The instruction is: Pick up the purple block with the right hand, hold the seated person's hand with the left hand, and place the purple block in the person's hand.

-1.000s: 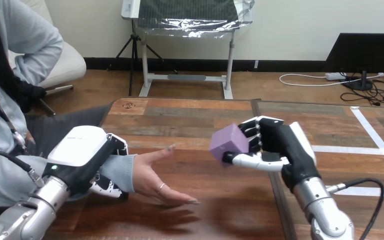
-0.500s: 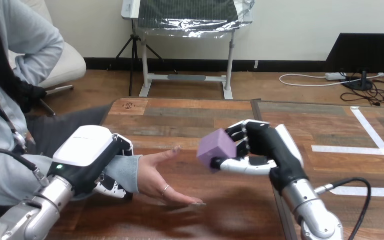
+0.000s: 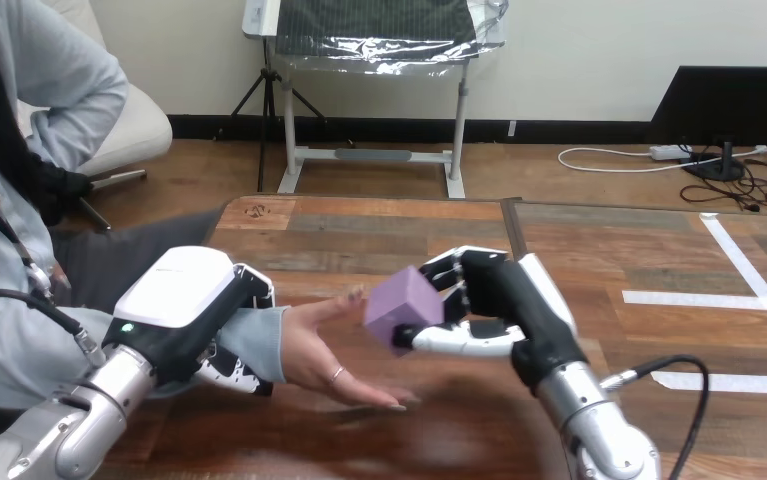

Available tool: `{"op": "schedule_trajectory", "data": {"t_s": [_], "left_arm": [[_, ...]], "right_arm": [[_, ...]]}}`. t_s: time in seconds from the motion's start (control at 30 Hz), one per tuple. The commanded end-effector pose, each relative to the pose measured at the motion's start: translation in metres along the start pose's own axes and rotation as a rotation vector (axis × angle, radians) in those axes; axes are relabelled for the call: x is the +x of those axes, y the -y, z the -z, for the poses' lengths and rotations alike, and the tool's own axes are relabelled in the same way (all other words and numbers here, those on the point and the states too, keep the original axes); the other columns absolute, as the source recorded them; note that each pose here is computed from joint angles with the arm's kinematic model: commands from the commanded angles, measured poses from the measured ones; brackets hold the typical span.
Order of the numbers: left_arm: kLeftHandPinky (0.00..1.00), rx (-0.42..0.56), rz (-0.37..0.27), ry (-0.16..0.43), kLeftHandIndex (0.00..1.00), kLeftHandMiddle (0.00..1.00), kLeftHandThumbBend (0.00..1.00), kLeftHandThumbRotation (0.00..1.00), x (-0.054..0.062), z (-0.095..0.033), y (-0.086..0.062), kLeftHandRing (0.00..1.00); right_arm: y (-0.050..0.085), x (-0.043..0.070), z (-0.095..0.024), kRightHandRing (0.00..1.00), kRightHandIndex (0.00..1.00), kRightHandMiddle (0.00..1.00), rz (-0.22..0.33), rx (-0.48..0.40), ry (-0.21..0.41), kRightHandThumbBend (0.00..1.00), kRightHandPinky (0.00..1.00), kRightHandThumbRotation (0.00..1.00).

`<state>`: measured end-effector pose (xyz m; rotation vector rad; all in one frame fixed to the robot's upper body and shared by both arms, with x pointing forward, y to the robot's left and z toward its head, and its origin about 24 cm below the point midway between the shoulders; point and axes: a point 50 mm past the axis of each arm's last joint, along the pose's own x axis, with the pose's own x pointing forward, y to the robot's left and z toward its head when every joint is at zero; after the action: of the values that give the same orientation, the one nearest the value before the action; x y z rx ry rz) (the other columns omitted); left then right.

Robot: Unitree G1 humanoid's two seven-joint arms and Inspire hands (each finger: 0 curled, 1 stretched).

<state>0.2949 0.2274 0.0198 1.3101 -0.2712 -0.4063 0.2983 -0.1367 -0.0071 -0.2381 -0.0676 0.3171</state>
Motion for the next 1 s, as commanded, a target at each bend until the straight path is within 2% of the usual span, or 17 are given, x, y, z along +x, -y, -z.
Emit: {"op": "schedule_trajectory", "data": {"t_s": [0.0, 0.27, 0.97], "left_arm": [[0.27, 0.002, -0.171, 0.059, 0.34, 0.33, 0.87, 0.0, 0.02, -0.009, -0.039, 0.29], [0.27, 0.002, -0.17, 0.058, 0.34, 0.33, 0.87, 0.0, 0.021, -0.012, -0.04, 0.29], [0.27, -0.016, -0.201, 0.074, 0.34, 0.33, 0.88, 0.0, 0.022, -0.018, -0.042, 0.29]], "right_arm": [[-0.003, 0.011, -0.02, 0.35, 0.48, 0.42, -0.001, -0.014, 0.105, 0.78, 0.31, 0.0], [-0.011, 0.01, -0.019, 0.35, 0.48, 0.42, -0.027, -0.001, 0.116, 0.77, 0.31, 0.0], [-0.03, 0.005, -0.015, 0.34, 0.48, 0.41, -0.087, -0.005, 0.098, 0.77, 0.29, 0.0]]}}
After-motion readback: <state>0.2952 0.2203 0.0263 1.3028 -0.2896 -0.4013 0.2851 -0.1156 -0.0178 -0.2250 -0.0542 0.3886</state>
